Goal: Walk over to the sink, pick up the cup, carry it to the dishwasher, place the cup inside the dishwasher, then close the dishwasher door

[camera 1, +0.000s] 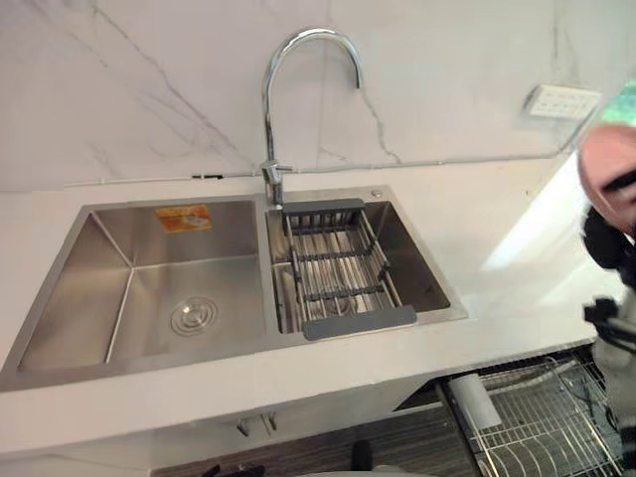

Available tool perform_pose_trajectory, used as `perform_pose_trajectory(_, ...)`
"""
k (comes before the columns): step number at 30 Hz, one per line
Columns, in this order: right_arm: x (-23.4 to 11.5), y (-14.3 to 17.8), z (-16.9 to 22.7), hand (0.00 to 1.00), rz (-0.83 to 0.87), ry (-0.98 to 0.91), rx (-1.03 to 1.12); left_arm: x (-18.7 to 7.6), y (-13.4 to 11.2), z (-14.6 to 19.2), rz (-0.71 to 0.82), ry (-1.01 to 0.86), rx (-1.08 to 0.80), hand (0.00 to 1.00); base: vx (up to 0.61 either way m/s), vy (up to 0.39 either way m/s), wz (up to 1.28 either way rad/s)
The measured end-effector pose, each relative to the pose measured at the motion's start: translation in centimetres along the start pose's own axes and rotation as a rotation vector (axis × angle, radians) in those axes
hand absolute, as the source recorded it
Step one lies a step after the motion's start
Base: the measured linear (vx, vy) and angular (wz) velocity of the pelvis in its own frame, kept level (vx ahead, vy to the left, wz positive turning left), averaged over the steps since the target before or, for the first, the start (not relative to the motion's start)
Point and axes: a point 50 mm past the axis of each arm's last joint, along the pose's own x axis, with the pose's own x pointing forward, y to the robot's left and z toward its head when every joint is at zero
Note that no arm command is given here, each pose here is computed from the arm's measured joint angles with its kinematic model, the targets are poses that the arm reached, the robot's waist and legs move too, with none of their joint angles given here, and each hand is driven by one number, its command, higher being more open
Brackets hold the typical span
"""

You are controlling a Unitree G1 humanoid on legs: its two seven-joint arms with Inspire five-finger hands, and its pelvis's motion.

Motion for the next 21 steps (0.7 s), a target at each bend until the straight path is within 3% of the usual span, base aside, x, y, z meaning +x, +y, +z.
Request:
perform_pose_trajectory(2,-2.7,-0.6,-2.7,0.00,-0.020,0.183,0.004,0.0,-0.2,-0.2,-0.001,0.022,-0.044,1.00,-0.02,0.007,-0.36)
perform_pose_trajectory(7,-6.1,-1.3,-4.3,0.00,-0.089,0.368,0.057,0.0,0.4,-0.3,0.022,0.057,-0.179,1.00,-0.05,0.015,-0.69)
perform_pose_trajectory(14,-6.2,2.0,0.6,0.00,-0.059,0.361,0.284,-0.1,1.9,1.4,0.074,0.009,-0.343,1.00,-0.01,-0.046,-0.95)
perform_pose_trajectory(19,-8.8,6.0,2.7,0.00,0.148,0.413,0.289,0.2,0.6,4.3,0.035,-0.101,-0.326,1.00,0.06,-0.031,0.12)
perform_pose_trajectory(21,-9.2,7.3,3.7,0.00,0.222,0.408,0.295,0.2,0.4,4.0,0.032,-0.096,-0.336,1.00,0.02,-0.085,0.01)
